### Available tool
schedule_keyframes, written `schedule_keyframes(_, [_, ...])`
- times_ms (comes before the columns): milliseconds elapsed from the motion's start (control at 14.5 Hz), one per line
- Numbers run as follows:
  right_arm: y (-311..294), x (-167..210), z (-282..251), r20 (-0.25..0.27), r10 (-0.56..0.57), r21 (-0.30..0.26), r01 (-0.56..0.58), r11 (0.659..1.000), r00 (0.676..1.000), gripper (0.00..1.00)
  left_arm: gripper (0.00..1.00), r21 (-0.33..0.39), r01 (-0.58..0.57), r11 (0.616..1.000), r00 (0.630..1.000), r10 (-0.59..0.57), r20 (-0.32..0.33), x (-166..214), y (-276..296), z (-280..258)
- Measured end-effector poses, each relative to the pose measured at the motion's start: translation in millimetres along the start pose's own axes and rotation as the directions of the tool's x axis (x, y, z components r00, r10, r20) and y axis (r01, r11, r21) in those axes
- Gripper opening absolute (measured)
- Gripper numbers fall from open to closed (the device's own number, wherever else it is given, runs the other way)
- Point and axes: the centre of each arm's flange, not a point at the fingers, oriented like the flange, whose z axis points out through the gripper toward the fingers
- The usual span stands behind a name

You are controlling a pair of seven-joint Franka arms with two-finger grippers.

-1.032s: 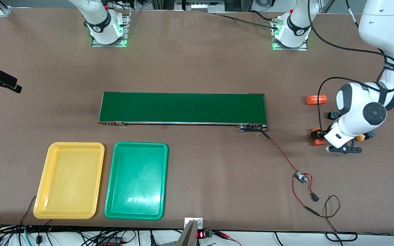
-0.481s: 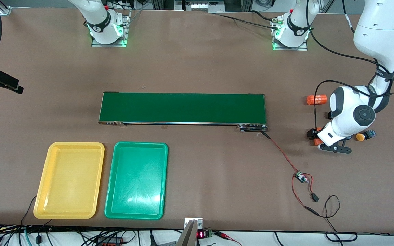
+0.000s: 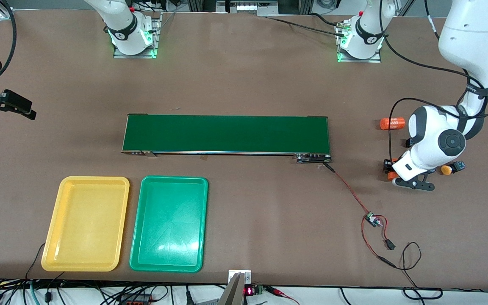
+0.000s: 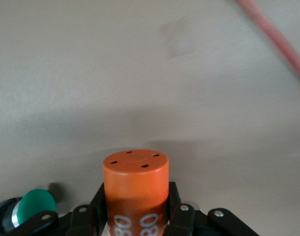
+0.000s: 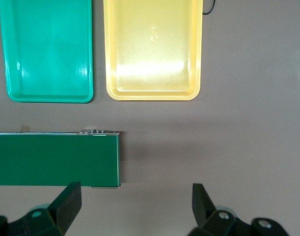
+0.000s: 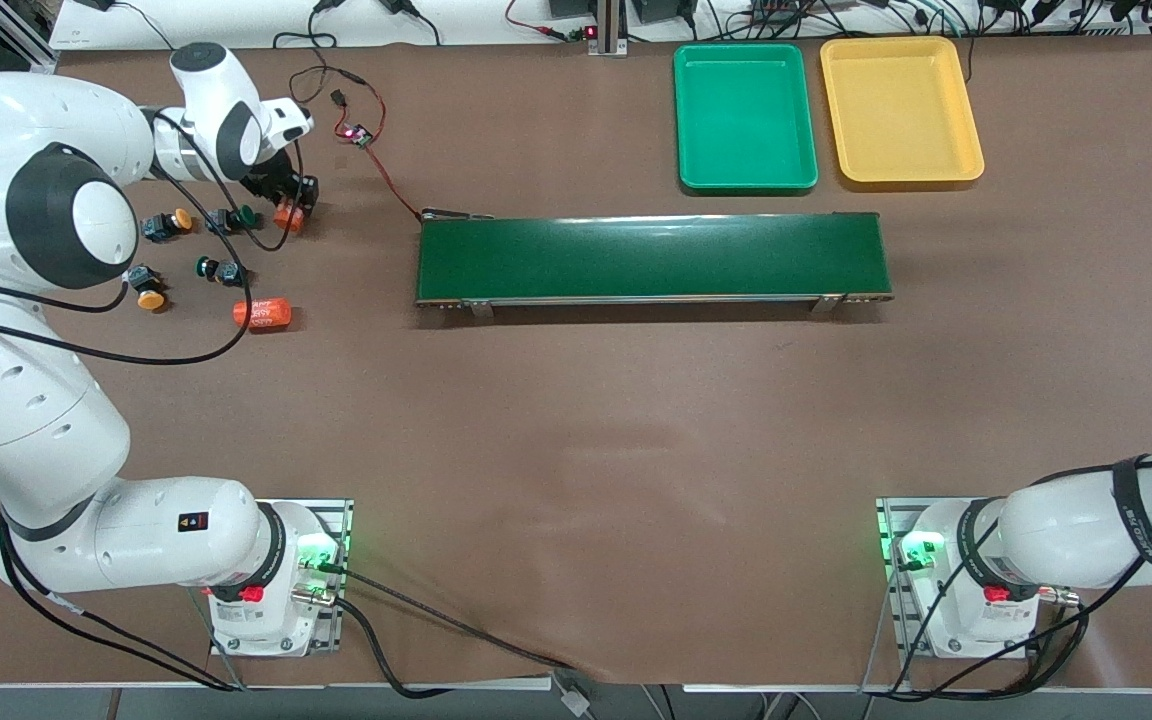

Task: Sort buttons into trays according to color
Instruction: 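Carry the cylinder onto the green belt and open the left gripper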

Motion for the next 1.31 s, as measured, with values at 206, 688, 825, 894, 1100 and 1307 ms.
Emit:
schedule_keyframes(206, [5, 0, 0, 0.0, 0.008, -0.002, -0.008, 1.0, 1.0, 1.0, 0.49, -0.035, -0.092, 0.995, 0.994, 0.094, 0.063, 8, 56, -54])
schedule_keyframes(688, [4, 0, -1, -0.002, 0.006, -0.005, -0.006, 1.0, 1.0, 1.0, 0.49, -0.145, -0.698, 0.701, 0.701, 0.71, 0.06, 0, 187, -88])
schedule_keyframes(825, [4, 0, 0, -0.002, 0.004, -0.005, -0.004, 1.0, 1.0, 1.0, 0.49, -0.167, -0.795, 0.584, 0.587, 0.809, 0.035, -3, 216, -85])
schedule_keyframes(894, [3, 0, -1, -0.001, 0.003, -0.005, -0.003, 1.0, 1.0, 1.0, 0.49, -0.173, -0.834, 0.524, 0.529, 0.848, 0.02, -5, 230, -85])
schedule_keyframes(1100, [4, 0, 0, -0.001, 0.003, -0.005, -0.003, 1.0, 1.0, 1.0, 0.49, -0.165, -0.924, 0.345, 0.354, 0.935, -0.03, -15, 275, -78])
schedule_keyframes(1307, [5, 0, 0, -0.001, 0.004, -0.006, -0.004, 1.0, 1.0, 1.0, 0.49, -0.141, -0.966, 0.217, 0.223, 0.975, -0.023, -25, 307, -67])
